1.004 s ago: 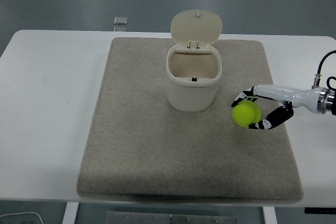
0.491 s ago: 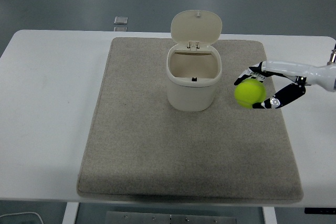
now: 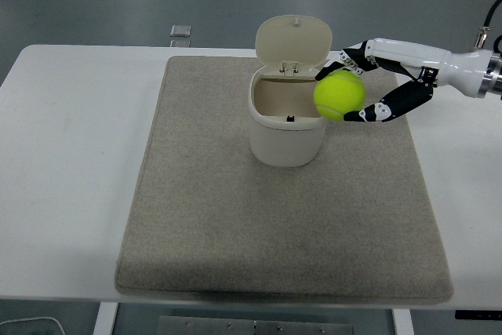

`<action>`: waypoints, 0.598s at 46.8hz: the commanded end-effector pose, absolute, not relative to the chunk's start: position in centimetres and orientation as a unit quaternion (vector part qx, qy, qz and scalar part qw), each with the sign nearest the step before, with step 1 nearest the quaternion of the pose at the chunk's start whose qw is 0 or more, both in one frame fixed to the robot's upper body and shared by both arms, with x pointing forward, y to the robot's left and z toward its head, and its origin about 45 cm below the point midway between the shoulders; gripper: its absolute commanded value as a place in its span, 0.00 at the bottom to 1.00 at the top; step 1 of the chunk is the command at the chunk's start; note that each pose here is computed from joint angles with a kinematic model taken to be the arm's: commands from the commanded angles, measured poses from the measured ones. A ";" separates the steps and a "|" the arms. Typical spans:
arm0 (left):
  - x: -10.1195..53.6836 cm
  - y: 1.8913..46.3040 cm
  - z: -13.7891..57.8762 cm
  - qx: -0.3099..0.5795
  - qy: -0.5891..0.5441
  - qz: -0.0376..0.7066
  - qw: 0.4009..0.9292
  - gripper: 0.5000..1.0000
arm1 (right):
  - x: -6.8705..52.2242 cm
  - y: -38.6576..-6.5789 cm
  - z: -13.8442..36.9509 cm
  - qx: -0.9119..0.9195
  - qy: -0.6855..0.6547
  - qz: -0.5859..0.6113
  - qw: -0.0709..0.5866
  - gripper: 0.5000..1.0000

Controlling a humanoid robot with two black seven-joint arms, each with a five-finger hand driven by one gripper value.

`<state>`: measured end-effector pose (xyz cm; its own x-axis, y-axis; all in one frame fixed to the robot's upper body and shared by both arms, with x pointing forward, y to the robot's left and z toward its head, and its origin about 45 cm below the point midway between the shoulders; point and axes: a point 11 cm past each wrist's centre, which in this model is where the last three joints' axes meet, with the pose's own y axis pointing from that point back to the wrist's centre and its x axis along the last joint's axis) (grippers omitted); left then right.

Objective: Pick up the tennis ball and place it in the box.

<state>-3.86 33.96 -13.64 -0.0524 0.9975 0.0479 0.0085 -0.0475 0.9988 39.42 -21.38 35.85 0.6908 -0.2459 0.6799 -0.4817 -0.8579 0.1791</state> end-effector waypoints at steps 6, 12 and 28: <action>-3.9 34.0 -13.6 0.500 0.503 0.523 0.473 0.98 | 39.7 -19.4 36.0 0.905 -0.202 0.342 0.155 0.00; -3.9 34.0 -13.6 0.500 0.503 0.523 0.473 0.98 | 40.1 -18.1 35.6 0.903 -0.213 0.342 0.147 0.00; -3.9 34.0 -13.6 0.500 0.503 0.523 0.473 0.98 | 41.5 -17.6 34.4 0.898 -0.251 0.329 0.152 0.00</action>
<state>-3.88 33.97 -13.64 -0.0524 0.9975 0.0481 0.0090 -0.0477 0.9988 41.38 -17.47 34.63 0.6599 -0.3444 0.6677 -0.5415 -0.8341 0.1049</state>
